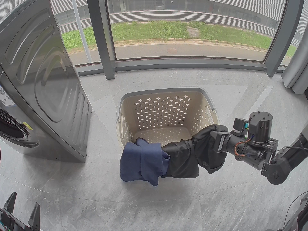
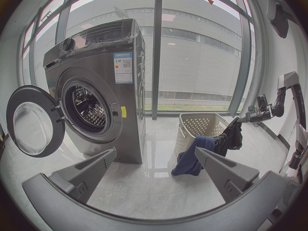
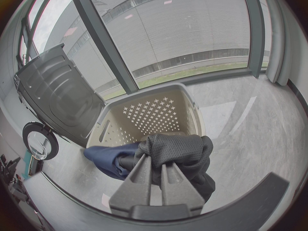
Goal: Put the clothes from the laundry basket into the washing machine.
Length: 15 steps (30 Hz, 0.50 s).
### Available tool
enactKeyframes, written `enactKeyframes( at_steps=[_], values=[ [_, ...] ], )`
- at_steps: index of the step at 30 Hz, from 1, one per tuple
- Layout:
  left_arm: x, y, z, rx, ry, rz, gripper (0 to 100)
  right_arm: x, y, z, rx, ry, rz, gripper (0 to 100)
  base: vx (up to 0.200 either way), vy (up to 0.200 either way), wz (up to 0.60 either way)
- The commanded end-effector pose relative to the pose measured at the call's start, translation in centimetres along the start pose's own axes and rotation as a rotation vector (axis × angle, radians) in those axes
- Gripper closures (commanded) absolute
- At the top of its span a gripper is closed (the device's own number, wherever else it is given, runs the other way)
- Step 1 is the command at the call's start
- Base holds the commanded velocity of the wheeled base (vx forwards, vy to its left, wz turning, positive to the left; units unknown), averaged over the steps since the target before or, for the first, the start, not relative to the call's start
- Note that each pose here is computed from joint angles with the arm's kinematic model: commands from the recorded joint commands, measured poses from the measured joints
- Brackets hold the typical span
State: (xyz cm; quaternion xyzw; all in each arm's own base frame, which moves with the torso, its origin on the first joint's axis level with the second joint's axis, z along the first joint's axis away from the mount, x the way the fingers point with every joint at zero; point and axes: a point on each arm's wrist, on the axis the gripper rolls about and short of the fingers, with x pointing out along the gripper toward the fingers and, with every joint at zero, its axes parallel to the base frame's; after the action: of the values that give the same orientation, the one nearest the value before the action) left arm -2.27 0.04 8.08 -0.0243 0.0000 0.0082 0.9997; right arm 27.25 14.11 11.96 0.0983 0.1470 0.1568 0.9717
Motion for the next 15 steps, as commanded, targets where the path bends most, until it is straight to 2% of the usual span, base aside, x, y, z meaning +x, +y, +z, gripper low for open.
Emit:
enactKeyframes(
  at_steps=[1,3,8,13,15],
  values=[
    [0.0,0.0,-0.5,0.001,0.000,0.000,0,-3.6,0.7,4.1,0.013,-0.157,0.029,100,0.000,0.000,0.00],
    [0.0,0.0,-0.5,0.001,0.000,-0.001,0,-5.2,0.9,5.5,0.015,-0.214,0.045,100,0.000,0.000,0.00],
    [0.0,0.0,-0.5,0.002,0.000,-0.001,0,-8.4,1.3,7.8,-0.030,-0.308,0.080,100,0.000,0.000,0.00],
    [0.0,0.0,-0.5,0.004,0.000,-0.001,0,-11.0,2.0,8.9,-0.028,-0.388,0.125,100,0.000,0.000,0.00],
    [0.0,0.0,-0.5,0.009,0.000,-0.003,0,-11.4,2.1,8.9,-0.033,-0.388,0.132,100,0.000,0.000,0.00]
  ],
)
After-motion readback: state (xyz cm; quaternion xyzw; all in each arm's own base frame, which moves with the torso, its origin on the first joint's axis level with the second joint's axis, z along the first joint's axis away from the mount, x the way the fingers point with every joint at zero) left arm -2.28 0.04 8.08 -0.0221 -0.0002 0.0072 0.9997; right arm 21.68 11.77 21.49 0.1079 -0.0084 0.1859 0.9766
